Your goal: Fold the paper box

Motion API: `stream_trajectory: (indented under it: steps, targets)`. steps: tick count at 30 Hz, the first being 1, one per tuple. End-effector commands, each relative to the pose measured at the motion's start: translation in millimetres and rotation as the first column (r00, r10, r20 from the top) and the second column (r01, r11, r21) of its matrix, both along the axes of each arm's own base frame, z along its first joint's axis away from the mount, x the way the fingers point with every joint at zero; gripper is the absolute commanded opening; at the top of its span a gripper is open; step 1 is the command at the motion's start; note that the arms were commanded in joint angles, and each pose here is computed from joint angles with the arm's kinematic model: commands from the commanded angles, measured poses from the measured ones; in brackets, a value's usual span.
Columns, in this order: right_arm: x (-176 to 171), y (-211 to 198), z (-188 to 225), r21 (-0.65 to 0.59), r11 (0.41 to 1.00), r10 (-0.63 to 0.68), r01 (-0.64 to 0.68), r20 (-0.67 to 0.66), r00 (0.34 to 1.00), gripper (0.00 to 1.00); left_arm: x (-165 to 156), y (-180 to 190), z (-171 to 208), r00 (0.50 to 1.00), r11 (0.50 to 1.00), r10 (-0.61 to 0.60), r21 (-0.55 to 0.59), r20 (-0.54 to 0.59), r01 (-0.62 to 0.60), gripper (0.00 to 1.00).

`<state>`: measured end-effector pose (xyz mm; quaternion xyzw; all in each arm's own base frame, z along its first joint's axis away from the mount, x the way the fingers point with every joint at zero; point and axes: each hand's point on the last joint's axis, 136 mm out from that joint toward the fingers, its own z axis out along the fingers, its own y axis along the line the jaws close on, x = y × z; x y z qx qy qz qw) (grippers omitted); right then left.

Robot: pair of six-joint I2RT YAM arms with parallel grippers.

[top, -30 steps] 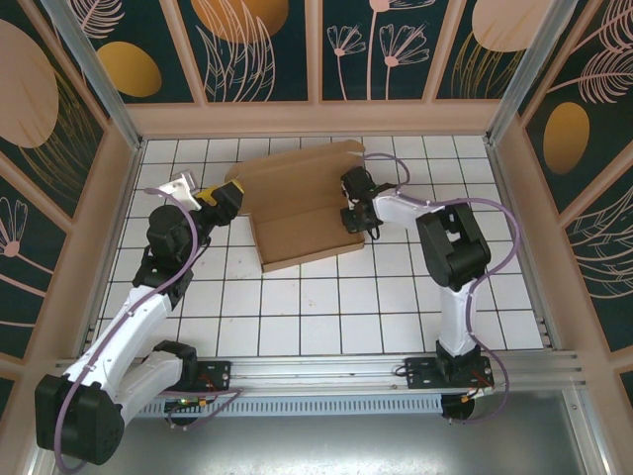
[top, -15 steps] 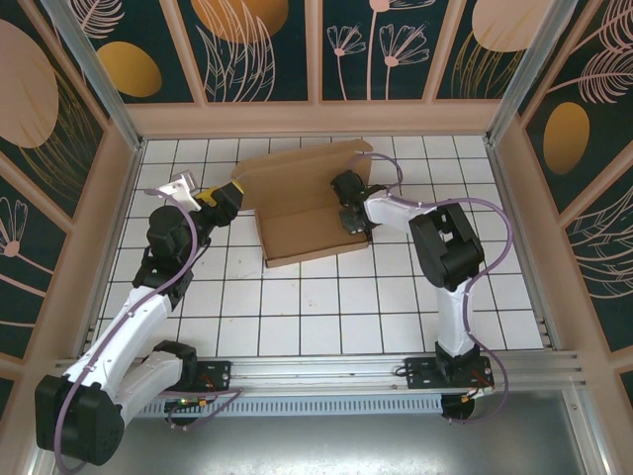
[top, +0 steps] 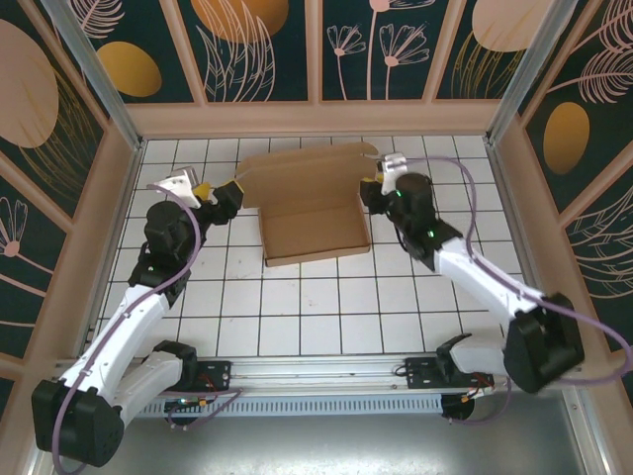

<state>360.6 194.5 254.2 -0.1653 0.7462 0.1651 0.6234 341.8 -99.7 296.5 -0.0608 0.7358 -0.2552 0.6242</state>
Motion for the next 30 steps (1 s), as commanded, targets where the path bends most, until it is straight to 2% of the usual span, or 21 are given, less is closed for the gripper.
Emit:
stream_trajectory:
  steps: [1,3,6,8,12,18,23,27,30]
  targets:
    - [5,15,24,-0.075,0.992,0.112,-0.099,0.201,0.973,0.5,1,7,-7,0.999,0.995,0.025,0.097,0.025,-0.028,0.87]
    - [12,16,15,-0.137,0.979,0.179,-0.153,0.198,0.964,0.52,4,1,-25,1.0,0.988,-0.009,0.153,0.001,0.009,0.86]
    - [25,-3,8,-0.216,0.962,0.218,-0.164,0.255,0.942,0.53,6,1,-47,1.0,0.979,-0.013,0.204,0.026,0.007,0.81]
    - [30,-21,6,-0.221,0.953,0.271,-0.209,0.306,0.913,0.52,15,5,-55,1.0,0.973,0.005,0.231,0.02,-0.009,0.8]
    - [53,-38,-11,-0.208,0.92,0.379,-0.333,0.254,0.89,0.52,35,6,-70,1.0,0.972,-0.011,0.237,0.009,0.009,0.81]
    - [83,-38,-32,-0.196,0.897,0.433,-0.397,0.198,0.879,0.57,54,24,-91,1.0,0.969,0.01,0.248,0.007,-0.012,0.83]
    - [105,-31,-41,-0.163,0.882,0.467,-0.442,0.179,0.866,0.57,68,5,-105,0.992,0.954,-0.123,0.275,-0.005,0.12,0.83]
    - [117,-24,-51,-0.157,0.86,0.506,-0.485,0.151,0.849,0.56,78,-6,-106,0.984,0.952,-0.175,0.256,0.011,0.167,0.82]
    - [123,-16,-63,-0.207,0.837,0.534,-0.506,0.111,0.838,0.54,90,-9,-109,0.983,0.951,-0.184,0.251,-0.011,0.181,0.79]
